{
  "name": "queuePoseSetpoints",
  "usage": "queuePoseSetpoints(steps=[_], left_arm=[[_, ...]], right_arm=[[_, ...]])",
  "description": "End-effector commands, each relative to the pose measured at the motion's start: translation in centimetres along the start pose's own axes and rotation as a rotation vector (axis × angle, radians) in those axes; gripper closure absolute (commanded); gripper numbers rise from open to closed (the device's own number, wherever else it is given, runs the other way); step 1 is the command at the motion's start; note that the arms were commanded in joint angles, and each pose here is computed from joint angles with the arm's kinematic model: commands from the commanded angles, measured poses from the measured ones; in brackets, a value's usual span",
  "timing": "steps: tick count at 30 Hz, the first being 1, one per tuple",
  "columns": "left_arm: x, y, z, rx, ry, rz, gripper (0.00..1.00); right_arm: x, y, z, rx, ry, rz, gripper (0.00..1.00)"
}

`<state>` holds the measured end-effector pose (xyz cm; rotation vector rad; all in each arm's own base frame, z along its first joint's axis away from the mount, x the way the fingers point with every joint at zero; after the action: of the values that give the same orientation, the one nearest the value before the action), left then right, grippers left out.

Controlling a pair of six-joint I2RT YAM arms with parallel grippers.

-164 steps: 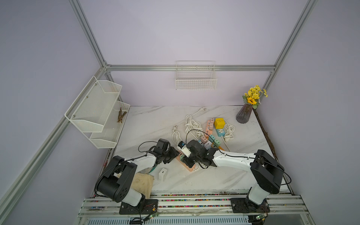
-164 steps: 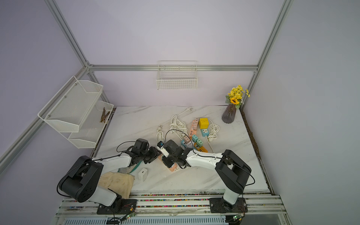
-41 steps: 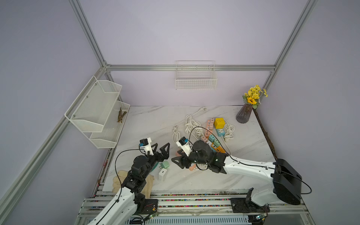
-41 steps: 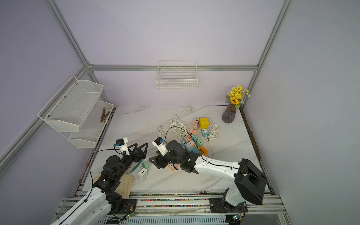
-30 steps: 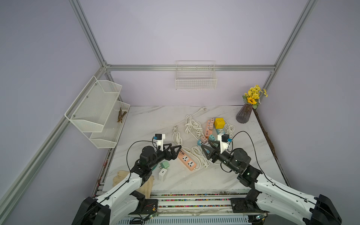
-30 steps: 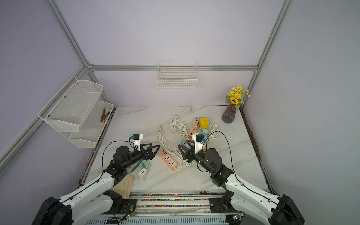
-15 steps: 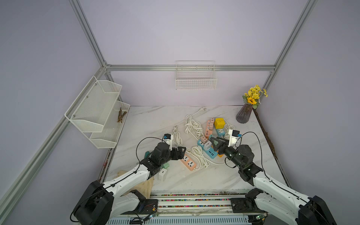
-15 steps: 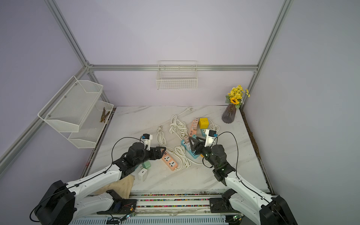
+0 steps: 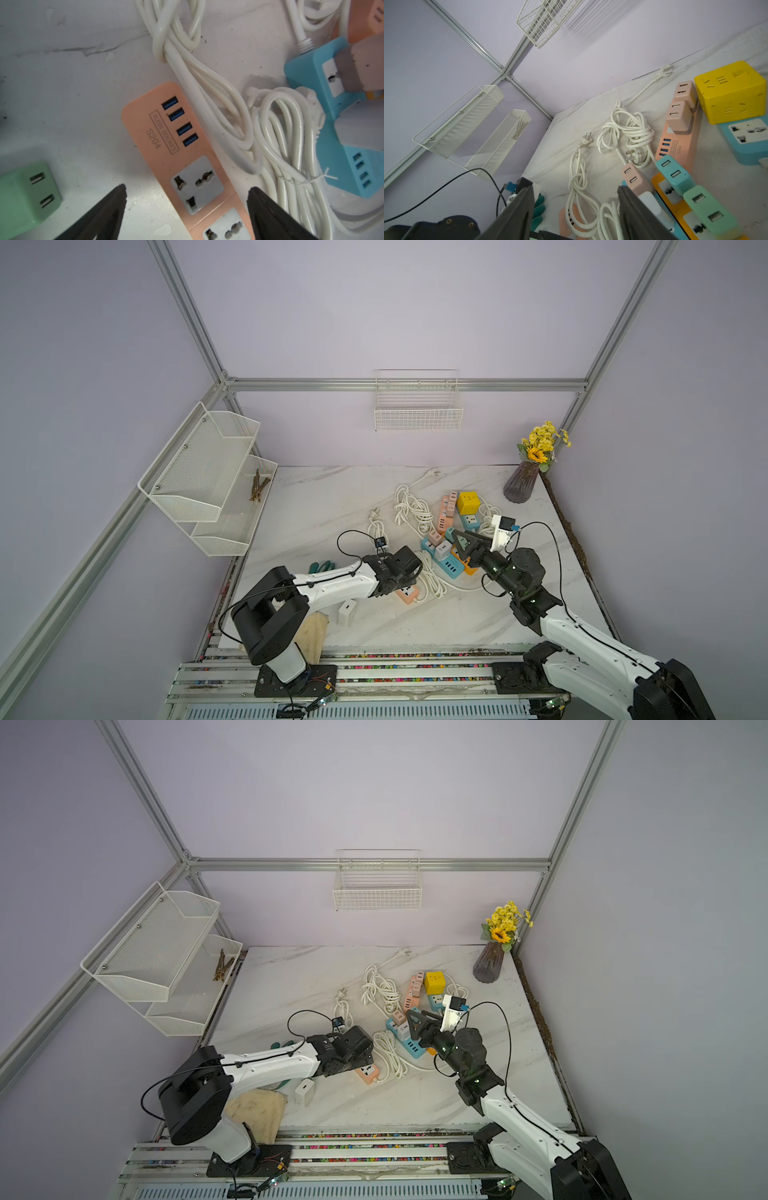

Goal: Pull the plug off the socket
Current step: Place the plug at the center of the board, then move the socket to the center of the board.

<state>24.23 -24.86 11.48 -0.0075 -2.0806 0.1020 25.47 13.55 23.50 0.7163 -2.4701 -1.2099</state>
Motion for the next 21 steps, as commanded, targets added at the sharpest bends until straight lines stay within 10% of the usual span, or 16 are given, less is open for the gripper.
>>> queuePoseSetpoints(steps=[1, 15, 21], left_arm=[[0.3, -0.4, -0.6, 0.029, -0.014, -0.112, 0.06], [-2.3, -2.9, 0.5, -0.065, 0.015, -0.281, 0.06], [-2.4, -2.4, 0.3, -0.096, -0.013, -0.317, 0.26]], right_arm=[[0.0, 0.2, -0.1, -0.007, -0.004, -0.035, 0.31], [0.0, 0.3, -0.1, -0.013, 0.003, -0.043, 0.31], [-0.1, 0.1, 0.0, -0.012, 0.004, -0.039, 0.31]])
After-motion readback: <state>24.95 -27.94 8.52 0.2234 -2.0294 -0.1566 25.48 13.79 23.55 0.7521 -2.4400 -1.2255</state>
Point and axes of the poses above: each gripper's point midway between its finger pads, its own x axis back along the fingers, its own y axis along the line the jaws close on, z = x × y, the point moved 6 cm from there along x, back along the fingers, and after that the axes turned 13 degrees about -x, right-handed, at the moved point
